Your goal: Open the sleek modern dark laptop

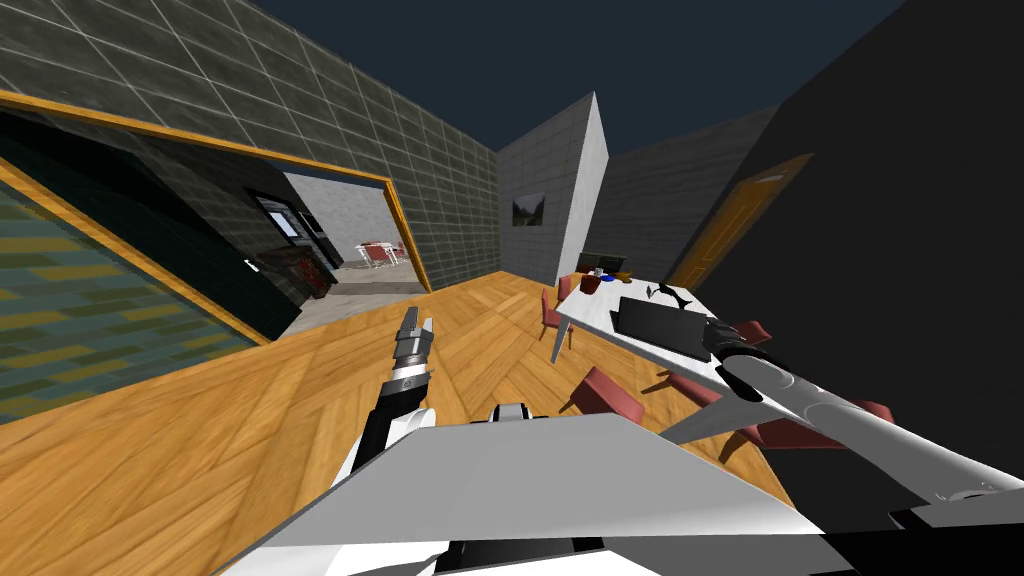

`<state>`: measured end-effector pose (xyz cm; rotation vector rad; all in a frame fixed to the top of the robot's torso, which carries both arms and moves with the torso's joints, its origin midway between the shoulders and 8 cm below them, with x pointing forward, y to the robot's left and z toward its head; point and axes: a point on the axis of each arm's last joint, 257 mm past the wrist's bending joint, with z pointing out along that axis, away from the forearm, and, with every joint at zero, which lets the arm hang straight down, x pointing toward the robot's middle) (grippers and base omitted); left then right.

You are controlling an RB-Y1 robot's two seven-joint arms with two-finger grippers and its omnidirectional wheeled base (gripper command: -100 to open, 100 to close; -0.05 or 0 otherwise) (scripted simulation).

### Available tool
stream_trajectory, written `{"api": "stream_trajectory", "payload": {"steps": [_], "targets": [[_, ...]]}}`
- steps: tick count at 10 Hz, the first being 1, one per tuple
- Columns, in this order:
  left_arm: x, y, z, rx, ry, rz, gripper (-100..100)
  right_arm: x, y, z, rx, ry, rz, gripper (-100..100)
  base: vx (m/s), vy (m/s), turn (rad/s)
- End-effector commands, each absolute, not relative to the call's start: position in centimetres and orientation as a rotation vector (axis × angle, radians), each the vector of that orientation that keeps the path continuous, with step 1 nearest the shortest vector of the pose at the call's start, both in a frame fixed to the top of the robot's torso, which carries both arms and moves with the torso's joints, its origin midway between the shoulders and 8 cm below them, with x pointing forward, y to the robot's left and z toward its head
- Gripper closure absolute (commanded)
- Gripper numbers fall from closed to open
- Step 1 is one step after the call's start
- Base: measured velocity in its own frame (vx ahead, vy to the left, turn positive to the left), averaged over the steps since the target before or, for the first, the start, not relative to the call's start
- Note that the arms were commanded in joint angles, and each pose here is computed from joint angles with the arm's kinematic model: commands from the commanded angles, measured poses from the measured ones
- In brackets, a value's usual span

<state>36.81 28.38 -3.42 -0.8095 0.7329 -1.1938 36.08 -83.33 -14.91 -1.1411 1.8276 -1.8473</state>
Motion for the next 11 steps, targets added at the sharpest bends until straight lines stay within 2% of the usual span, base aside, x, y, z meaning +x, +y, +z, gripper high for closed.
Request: {"api": "stream_trajectory", "payload": {"steps": [1, 5, 7, 11], "targets": [[36.8, 28.4, -3.4, -0.809, 0.733, -1.194, 0, 34.9, -84.4, -14.5, -1.139, 1.84, -1.892, -100, -0.05, -0.064, 0.088], [36.8, 28.4, -3.4, -0.81, 0.733, -1.194, 0, 33.9, -85.3, -14.2, -1.146, 1.847, -1.93, -100, -0.044, -0.045, 0.059], [36.8, 28.4, -3.4, -0.809, 0.733, -1.194, 0, 31.3, -87.4, -13.5, -1.149, 1.871, -2.019, -100, -0.112, -0.104, 0.267], [36.8, 28.4, -3.4, -0.81, 0.733, -1.194, 0, 30.1, -88.2, -13.2, -1.152, 1.882, -2.06, -100, -0.054, -0.053, 0.095]]}}
